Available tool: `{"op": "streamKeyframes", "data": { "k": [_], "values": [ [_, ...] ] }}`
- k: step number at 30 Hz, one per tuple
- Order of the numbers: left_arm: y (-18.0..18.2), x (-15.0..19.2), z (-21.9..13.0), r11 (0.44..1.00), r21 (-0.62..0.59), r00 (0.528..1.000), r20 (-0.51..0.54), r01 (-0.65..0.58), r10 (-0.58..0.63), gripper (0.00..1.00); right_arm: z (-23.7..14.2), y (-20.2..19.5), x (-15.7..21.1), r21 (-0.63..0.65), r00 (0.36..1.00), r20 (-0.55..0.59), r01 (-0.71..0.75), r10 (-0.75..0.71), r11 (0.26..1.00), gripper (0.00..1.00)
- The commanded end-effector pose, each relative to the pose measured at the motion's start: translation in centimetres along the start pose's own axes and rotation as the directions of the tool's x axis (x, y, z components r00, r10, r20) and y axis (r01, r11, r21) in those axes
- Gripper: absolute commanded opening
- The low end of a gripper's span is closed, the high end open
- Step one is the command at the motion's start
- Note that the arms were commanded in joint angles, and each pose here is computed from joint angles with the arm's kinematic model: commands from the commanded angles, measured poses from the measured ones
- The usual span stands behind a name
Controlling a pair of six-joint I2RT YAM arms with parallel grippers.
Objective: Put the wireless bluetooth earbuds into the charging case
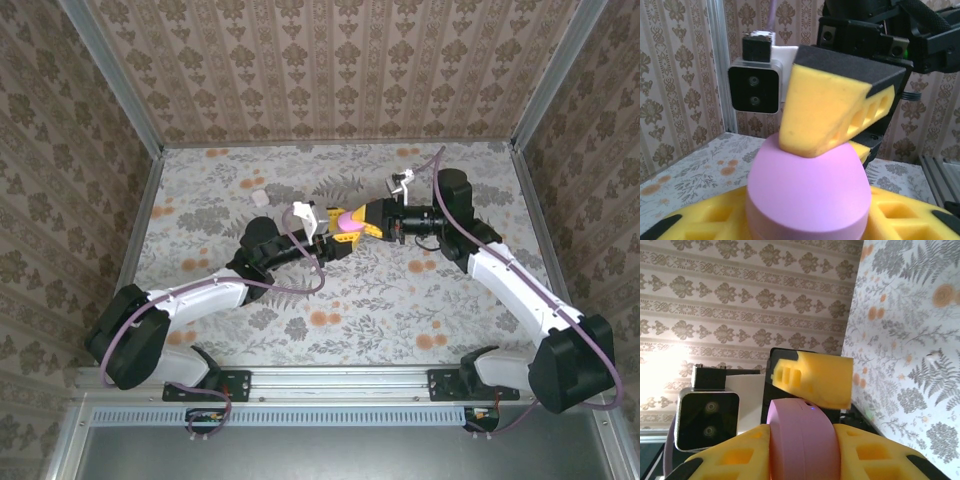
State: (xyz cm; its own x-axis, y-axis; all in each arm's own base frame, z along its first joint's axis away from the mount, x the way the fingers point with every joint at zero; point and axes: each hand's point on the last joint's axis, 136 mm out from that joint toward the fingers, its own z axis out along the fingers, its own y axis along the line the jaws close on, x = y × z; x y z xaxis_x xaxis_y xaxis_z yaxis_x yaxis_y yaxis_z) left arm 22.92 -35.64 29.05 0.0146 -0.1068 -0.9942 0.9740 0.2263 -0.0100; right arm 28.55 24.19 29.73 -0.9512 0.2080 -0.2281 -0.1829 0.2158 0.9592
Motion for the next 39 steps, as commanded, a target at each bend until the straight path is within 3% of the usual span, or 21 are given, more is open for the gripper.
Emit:
{"op": "streamKeyframes", "data": {
  "k": [1, 8, 16, 23, 33, 39],
  "values": [
    [0.2, -0.9, 0.1, 1.000, -0.010, 1.000, 0.001, -0.022, 0.022, 0.59, -1.0, -0.8, -0.9, 0.051, 0.996, 0.092, 0.016, -0.021, 0.999, 0.23],
    [0.9, 0.1, -1.6, 0.994, -0.082, 0.996, -0.057, -0.066, 0.062, 0.77, -2.3, -3.3, -2.6, 0.151, 0.971, 0.237, -0.021, -0.015, 0.988, 0.23],
    [3.5, 0.5, -5.3, 0.948, -0.306, 0.993, -0.103, -0.083, 0.054, 0.87, -5.0, -12.5, -4.6, 0.444, 0.891, 0.450, -0.171, -0.054, 0.880, 0.23],
    [5.8, 1.1, -9.2, 0.876, -0.480, 0.986, -0.166, -0.053, -0.031, 0.94, -2.1, -18.4, -5.2, 0.499, 0.926, 0.377, -0.222, 0.020, 0.838, 0.24],
    [8.2, 1.5, -13.6, 0.782, -0.620, 0.957, -0.186, 0.062, -0.223, 1.00, 0.8, -24.1, -6.9, 0.565, 0.949, 0.310, -0.235, 0.060, 0.791, 0.24],
    [8.2, 1.6, -14.6, 0.779, -0.623, 0.956, -0.183, 0.067, -0.228, 1.00, 1.2, -26.5, -7.1, 0.607, 0.958, 0.277, -0.238, 0.079, 0.758, 0.24]
  ]
}}
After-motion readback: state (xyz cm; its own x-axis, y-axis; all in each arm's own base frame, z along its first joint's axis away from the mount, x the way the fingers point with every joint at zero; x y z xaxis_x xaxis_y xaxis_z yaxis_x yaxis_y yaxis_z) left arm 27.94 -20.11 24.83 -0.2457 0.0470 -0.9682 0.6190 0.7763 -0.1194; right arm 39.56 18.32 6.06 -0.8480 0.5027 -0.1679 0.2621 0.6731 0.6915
